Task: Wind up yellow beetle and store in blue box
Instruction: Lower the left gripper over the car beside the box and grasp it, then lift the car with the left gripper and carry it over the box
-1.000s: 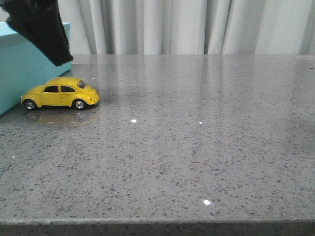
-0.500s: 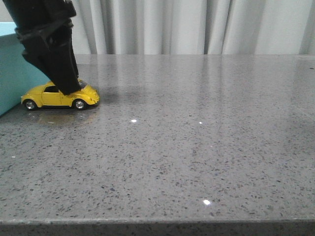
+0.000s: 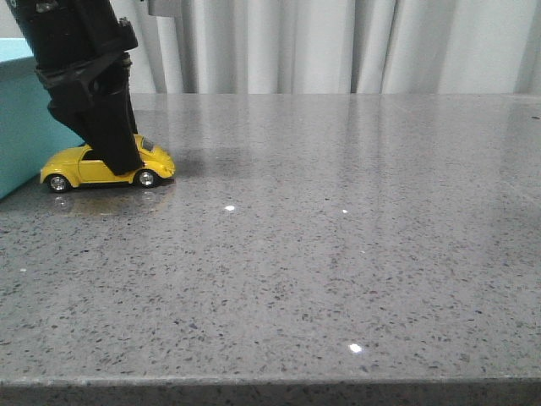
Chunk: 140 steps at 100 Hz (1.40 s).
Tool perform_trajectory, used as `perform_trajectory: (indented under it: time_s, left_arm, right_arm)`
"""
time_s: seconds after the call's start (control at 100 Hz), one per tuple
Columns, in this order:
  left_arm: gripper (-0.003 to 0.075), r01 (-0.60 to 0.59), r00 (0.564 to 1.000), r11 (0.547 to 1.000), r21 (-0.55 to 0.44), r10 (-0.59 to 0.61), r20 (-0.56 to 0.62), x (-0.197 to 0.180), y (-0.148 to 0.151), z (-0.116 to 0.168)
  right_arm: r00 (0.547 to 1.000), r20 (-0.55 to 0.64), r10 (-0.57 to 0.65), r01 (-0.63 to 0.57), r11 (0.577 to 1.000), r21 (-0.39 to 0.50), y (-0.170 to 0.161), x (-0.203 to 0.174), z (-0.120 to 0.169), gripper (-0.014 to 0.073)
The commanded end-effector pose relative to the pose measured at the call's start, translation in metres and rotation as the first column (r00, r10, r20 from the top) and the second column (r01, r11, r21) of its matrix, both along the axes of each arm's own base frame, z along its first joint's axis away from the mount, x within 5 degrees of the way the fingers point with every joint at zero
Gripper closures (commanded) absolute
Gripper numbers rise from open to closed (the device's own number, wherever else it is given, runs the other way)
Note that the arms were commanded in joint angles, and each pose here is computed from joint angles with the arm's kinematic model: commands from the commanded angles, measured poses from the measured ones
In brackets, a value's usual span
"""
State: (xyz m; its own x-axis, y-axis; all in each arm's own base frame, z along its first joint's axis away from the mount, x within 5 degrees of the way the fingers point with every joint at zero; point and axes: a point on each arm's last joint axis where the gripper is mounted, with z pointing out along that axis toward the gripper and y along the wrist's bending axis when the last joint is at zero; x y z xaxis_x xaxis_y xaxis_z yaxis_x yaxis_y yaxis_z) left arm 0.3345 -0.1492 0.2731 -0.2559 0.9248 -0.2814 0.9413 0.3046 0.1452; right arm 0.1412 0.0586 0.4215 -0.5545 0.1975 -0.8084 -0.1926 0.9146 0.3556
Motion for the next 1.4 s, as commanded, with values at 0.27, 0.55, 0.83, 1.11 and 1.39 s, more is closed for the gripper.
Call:
perform_trajectory:
  time_s: [0.27, 0.55, 0.83, 1.11, 1.39]
  left_arm:
    - [0.0546, 0.008, 0.99, 0.995, -0.102, 0.007, 0.144, 0.001, -0.007, 0.049]
    - [0.0546, -0.135, 0.925, 0.94, -0.314, 0.233, 0.299, 0.002, -0.001, 0.136]
    - [0.0545, -0.48, 0.737, 0.671, -0.565, 0.658, 0.154, -0.001, 0.056, 0.188]
    - [0.0545, -0.704, 0.53, 0.455, -0.545, 0.848, 0.023, 0.001, 0.129, 0.185]
    - [0.0546, -0.774, 0.455, 0.397, -0.493, 0.89, 0.002, 0.005, 0.158, 0.166]
  right_arm:
    - [0.994, 0.106, 0.001, -0.005, 0.999, 0.035, -0.001, -0.002, 0.015, 0.0128]
    - [0.994, 0.106, 0.001, -0.005, 0.999, 0.035, -0.001, -0.002, 0.015, 0.0128]
    - [0.993, 0.115, 0.0, -0.005, 0.999, 0.039, 0.0, -0.001, 0.016, 0.0128]
    - [0.992, 0.129, -0.001, -0.004, 0.999, 0.045, 0.0, -0.001, 0.017, 0.0128]
    - [0.991, 0.132, -0.001, -0.005, 0.999, 0.048, 0.0, -0.001, 0.018, 0.0128]
